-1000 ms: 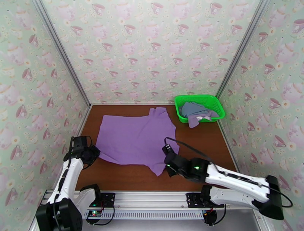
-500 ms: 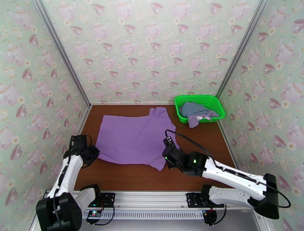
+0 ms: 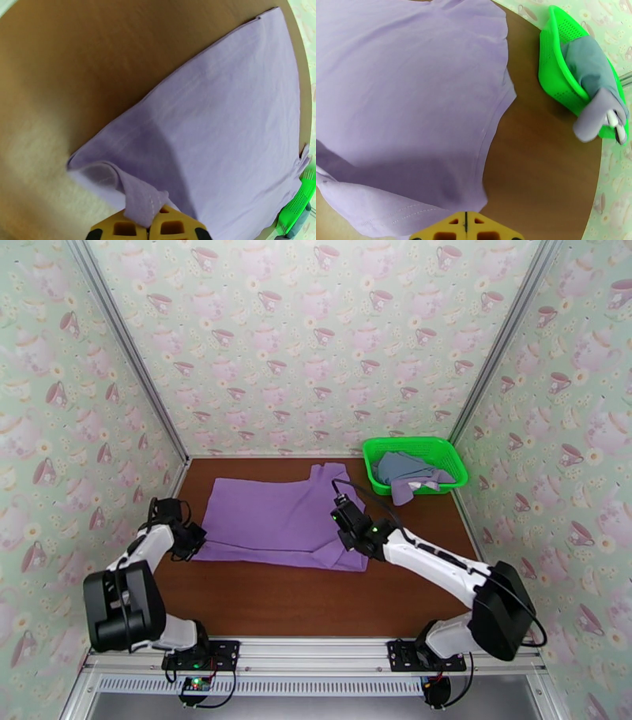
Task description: Fold and stack the mixed laundry pile
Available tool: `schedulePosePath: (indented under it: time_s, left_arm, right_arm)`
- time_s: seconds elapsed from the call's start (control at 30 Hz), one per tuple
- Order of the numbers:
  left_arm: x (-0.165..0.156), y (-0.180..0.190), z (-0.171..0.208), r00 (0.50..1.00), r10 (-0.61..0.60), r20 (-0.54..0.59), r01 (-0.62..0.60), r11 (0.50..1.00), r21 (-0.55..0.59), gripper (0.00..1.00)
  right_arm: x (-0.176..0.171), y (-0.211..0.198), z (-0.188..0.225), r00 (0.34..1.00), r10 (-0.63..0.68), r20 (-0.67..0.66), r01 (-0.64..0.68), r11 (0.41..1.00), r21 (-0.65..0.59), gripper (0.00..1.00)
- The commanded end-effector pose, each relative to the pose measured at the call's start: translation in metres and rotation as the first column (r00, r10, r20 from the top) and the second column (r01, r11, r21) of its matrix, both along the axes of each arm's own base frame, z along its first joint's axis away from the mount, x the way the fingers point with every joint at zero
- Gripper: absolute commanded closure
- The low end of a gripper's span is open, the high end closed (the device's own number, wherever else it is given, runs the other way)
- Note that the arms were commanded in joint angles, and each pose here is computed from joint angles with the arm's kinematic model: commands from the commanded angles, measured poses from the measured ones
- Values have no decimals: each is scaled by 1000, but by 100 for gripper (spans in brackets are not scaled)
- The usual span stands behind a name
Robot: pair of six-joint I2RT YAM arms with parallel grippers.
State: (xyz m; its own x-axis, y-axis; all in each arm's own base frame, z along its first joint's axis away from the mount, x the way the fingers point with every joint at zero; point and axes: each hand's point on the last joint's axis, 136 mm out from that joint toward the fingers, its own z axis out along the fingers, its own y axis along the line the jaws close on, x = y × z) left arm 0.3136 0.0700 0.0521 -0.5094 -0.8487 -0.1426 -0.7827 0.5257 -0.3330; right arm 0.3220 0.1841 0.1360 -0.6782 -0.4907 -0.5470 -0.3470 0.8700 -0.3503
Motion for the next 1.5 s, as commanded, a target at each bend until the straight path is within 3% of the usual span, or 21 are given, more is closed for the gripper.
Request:
schedulePosePath:
  time_s: [0.0,0.3,0.47,0.5,0.6,0.8,0.83,0.93,0.97,1.07,1.17,1.23,1.37,1.47]
  left_arm:
    - [25,4,0,999,-18,37,18,1000,-18,100]
    - [53,7,-8,998,-40,51,42,998,-38,99]
    - [60,4,-5,996,-53,76,57,997,-48,42]
    - [61,5,-3,995,-55,84,59,997,-45,35]
    - [66,1,9,990,-70,122,77,995,-56,25]
    - [67,0,27,984,-87,153,94,995,-38,23]
    - [66,0,29,984,-89,157,96,995,-34,23]
    - [60,-1,32,983,-95,157,100,995,-28,23]
    - [57,-1,33,983,-95,155,100,995,-24,23]
    - [50,-3,35,983,-101,152,103,995,-10,24]
    - [45,-9,39,981,-125,151,127,992,-3,29]
    - [43,-13,41,979,-146,145,148,989,-1,38]
    - [38,-14,44,978,-164,132,161,986,34,56]
    - [36,-16,49,976,-167,139,163,986,38,60]
  right_arm:
    - [18,9,-5,1000,26,10,-26,1000,-5,100]
    - [40,10,-27,1000,-20,8,20,1000,-19,100]
    - [48,9,-36,998,-57,11,58,998,-39,100]
    - [51,9,-36,998,-67,15,68,997,-40,100]
    - [61,6,-35,993,-111,26,111,994,-19,100]
    - [84,-3,-38,974,-225,5,225,973,56,98]
    - [86,-6,-40,969,-246,-5,246,968,58,92]
    - [94,-13,-50,954,-297,-44,299,951,74,49]
    - [96,-14,-52,950,-306,-57,310,947,81,39]
    - [95,-11,-49,950,-304,-76,311,944,108,25]
    - [86,-6,-41,954,-282,-103,295,942,159,25]
    - [73,0,-37,958,-248,-143,274,940,204,30]
    - [31,34,-45,950,-101,-295,203,919,338,39]
    - [3,61,-60,916,-9,-401,186,895,405,46]
